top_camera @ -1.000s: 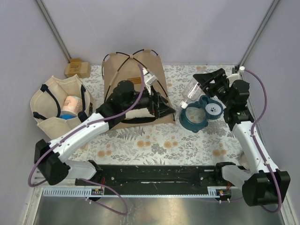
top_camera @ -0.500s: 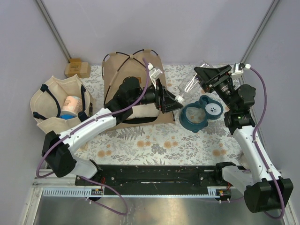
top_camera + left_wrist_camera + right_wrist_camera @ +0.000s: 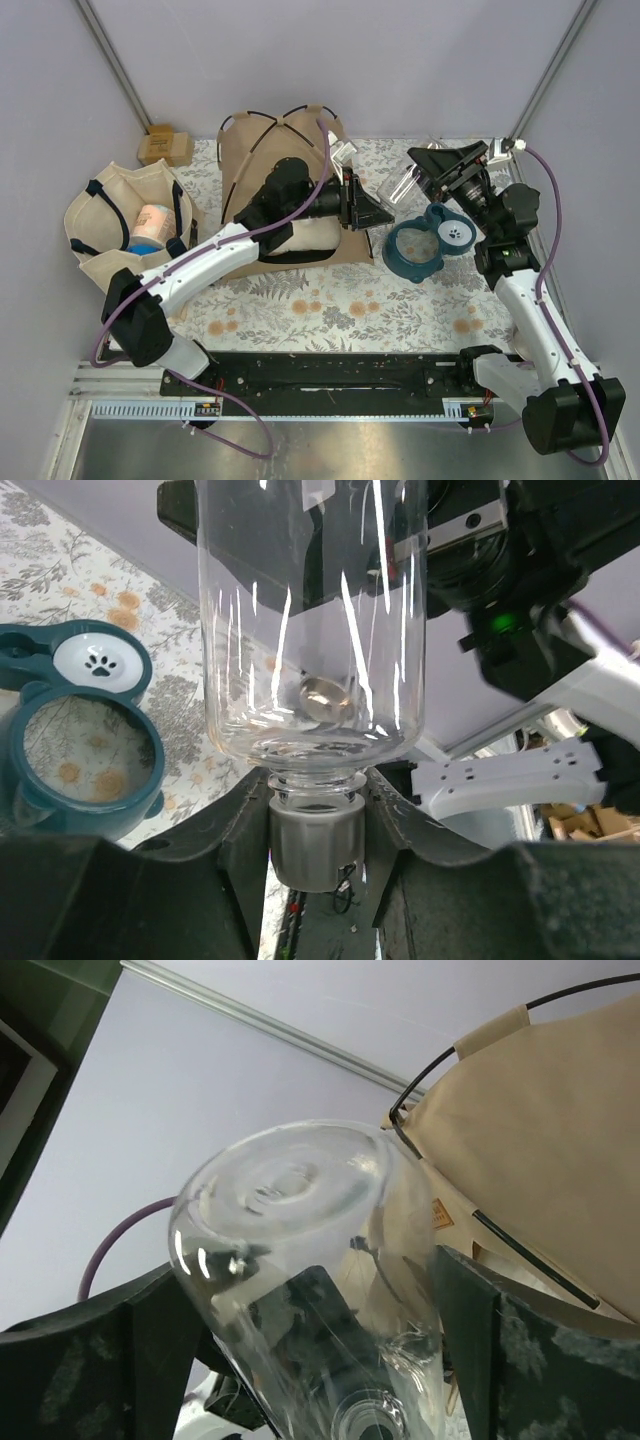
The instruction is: Set up the pet tent
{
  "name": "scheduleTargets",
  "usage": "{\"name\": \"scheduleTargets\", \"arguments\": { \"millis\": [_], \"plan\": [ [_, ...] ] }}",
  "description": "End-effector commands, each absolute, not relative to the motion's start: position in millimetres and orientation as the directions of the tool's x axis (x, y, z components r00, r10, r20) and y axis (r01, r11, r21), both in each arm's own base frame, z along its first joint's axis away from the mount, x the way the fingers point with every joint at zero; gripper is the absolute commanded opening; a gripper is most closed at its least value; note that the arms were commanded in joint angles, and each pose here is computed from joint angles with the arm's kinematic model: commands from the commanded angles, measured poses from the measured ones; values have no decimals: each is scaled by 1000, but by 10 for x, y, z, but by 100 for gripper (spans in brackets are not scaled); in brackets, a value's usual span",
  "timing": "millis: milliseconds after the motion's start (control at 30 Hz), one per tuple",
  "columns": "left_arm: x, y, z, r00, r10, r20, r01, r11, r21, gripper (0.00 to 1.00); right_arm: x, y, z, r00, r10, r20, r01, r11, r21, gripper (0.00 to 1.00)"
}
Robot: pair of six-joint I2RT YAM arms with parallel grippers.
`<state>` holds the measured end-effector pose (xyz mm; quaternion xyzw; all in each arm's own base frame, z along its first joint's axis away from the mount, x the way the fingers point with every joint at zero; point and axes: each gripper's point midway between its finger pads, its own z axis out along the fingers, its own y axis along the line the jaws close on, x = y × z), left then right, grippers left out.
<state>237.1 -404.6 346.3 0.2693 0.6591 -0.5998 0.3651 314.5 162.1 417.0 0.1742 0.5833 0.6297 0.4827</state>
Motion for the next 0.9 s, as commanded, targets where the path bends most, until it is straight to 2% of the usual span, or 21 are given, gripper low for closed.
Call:
{"name": "scheduleTargets", "arguments": {
  "millis": [0,167,300,400,500,667,867],
  "plan": [
    [2256,-3989,3651,-443,-57,-895,890,98,-446,0,2953,1673,4251,-468,771,-432,-455,208,866,100],
    [2242,-3727,3420,-213,101,-972,966,174,-194,0,2863,1567,4308,-392,714,-580,-454,398,797,99],
    [2231,-3468,3321,-82,214,-973,978,206,-38,0,2685,1651,4326,-472,575,-668,-470,477,743,99],
    [2175,-3364,3313,-44,242,-969,983,185,2,0,2583,1703,4260,-549,485,-681,-460,505,730,99],
    [2176,-3323,3315,-39,242,-969,982,190,8,0,2519,1756,4247,-589,455,-667,-470,479,742,100],
    [2193,-3340,3324,-48,232,-971,981,192,-3,0,2382,1823,4231,-624,406,-668,-508,439,741,100],
    [2224,-3326,3401,-39,209,-977,980,201,4,0,2327,1823,4038,-659,342,-670,-500,467,729,100]
  ]
}}
